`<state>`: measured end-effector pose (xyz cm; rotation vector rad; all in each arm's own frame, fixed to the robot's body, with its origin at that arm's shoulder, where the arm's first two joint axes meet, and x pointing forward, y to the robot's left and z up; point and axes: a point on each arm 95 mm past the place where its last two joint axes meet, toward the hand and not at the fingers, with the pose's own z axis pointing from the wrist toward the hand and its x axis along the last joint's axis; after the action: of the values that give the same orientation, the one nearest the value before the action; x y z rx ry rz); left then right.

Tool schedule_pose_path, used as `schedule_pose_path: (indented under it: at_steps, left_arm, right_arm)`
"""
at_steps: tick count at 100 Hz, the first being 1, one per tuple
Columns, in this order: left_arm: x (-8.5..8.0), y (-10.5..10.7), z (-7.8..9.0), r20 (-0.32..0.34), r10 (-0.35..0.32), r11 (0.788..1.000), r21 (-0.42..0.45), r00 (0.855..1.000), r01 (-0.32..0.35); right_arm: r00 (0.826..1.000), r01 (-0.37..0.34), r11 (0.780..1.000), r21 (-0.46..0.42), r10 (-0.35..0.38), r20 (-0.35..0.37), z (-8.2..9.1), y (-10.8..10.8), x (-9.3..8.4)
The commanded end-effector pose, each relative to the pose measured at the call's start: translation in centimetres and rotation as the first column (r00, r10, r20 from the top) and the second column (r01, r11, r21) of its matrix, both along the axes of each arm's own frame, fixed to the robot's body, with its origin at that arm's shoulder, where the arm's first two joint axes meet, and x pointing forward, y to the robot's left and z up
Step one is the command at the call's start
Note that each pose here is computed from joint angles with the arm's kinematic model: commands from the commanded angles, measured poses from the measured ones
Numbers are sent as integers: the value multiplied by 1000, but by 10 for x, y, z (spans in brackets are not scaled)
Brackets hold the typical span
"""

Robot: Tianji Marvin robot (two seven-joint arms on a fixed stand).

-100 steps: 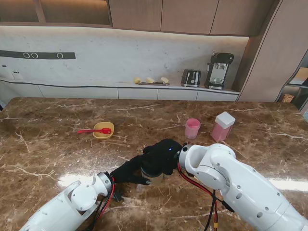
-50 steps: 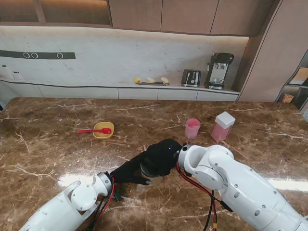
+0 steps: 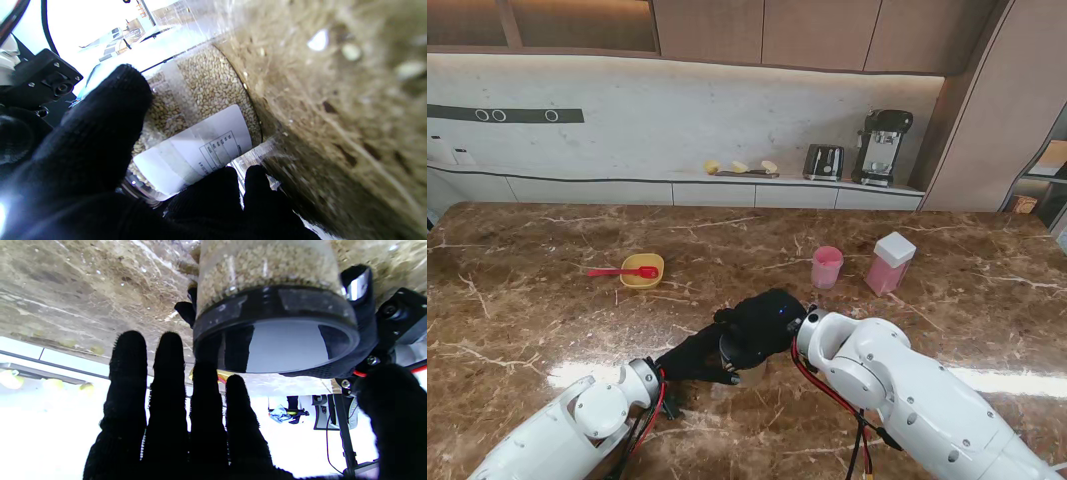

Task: Measure grain into the airtight container

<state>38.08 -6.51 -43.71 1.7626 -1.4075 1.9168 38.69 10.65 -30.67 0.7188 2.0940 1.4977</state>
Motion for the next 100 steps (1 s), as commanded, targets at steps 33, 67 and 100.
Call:
schedule_pose_path:
  at_steps: [33, 67, 100]
  left_arm:
    - [-15, 5, -20, -54, -8, 999, 39, 998, 10]
    - [-15, 4, -19, -54, -10, 999, 41, 998, 13]
    - [-15, 4, -20, -55, -9, 999, 42, 998, 11]
  right_arm:
    - [999, -37, 999, -40, 37, -4, 28, -13, -9]
    - [989, -121, 979, -165, 105, -104, 23, -14, 0]
    - [981, -144, 976, -164, 119, -150, 11, -7, 0]
